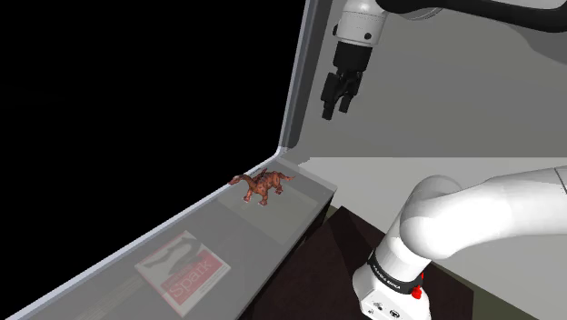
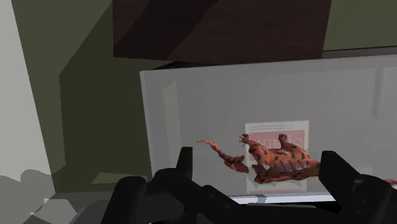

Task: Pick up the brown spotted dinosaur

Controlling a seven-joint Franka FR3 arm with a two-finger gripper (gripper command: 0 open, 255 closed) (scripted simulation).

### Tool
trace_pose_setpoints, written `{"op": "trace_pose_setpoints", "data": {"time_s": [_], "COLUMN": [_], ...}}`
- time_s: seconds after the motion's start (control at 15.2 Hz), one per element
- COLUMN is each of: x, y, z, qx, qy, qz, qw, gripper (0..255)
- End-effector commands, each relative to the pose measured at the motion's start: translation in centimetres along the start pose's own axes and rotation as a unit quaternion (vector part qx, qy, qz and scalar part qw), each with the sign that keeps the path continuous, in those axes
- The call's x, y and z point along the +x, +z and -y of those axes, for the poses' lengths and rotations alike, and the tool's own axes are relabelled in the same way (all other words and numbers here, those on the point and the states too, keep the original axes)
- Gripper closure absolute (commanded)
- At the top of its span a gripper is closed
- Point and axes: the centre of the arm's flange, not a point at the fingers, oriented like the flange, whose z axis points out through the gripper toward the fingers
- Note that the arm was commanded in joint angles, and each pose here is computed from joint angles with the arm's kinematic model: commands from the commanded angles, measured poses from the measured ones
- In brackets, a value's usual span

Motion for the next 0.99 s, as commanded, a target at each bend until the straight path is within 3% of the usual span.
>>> {"op": "trace_pose_setpoints", "data": {"time_s": [0.0,0.2,0.46,0.66,0.92], "x": [0.0,0.8,2.4,4.1,6.8], "y": [0.0,2.8,6.6,9.5,13.3], "z": [0.0,2.6,5.8,7.9,10.3], "qx": [0.000,0.002,0.005,0.007,0.010], "qy": [0.000,0.081,0.188,0.267,0.369], "qz": [0.000,0.003,0.007,0.009,0.013], "qw": [1.0000,0.9967,0.9822,0.9638,0.9294], "gripper": [0,0,0,0,0]}}
